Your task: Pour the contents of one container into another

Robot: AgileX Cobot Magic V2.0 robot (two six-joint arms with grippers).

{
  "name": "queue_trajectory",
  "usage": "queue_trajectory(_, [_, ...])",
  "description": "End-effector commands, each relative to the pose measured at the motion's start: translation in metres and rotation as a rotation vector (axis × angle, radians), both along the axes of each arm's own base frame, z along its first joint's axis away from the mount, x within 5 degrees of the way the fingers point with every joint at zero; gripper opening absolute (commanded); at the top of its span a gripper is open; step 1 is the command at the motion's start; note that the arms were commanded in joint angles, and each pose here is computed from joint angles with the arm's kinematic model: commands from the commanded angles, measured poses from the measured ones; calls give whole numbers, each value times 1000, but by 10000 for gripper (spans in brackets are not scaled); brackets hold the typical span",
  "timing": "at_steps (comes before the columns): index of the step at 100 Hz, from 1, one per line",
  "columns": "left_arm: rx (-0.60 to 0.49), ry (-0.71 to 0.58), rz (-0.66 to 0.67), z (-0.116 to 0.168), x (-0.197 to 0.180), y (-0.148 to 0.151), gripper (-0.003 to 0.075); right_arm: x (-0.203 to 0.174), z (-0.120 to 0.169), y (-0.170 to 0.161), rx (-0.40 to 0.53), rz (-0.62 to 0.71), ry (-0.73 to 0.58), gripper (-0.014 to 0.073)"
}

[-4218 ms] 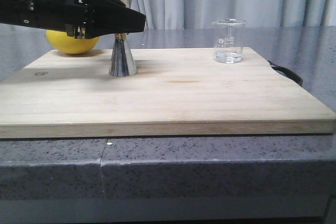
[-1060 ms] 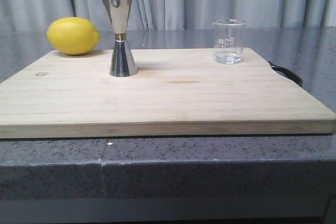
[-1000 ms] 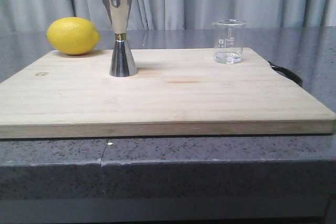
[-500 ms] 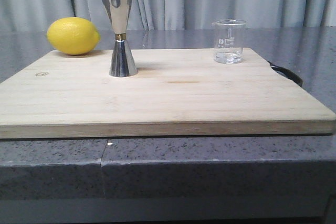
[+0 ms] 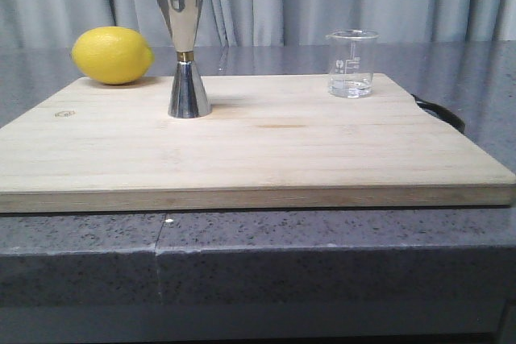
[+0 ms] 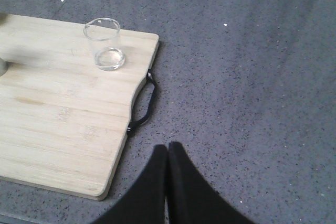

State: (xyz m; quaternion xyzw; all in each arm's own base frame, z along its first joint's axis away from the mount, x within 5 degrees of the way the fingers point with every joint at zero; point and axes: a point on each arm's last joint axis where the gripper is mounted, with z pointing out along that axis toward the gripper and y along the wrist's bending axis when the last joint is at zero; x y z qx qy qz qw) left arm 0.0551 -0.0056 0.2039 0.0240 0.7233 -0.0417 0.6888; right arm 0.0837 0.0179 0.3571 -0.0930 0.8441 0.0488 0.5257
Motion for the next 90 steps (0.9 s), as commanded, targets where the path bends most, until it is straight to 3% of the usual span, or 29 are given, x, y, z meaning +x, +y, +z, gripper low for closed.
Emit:
queue_trajectory(1, [-35, -167, 16, 8, -1, 1, -19, 1, 13, -1, 2, -2, -91, -75])
queue_trajectory(90, [-7, -205, 20, 5, 0, 2, -19, 1, 13, -1, 2, -2, -91, -75])
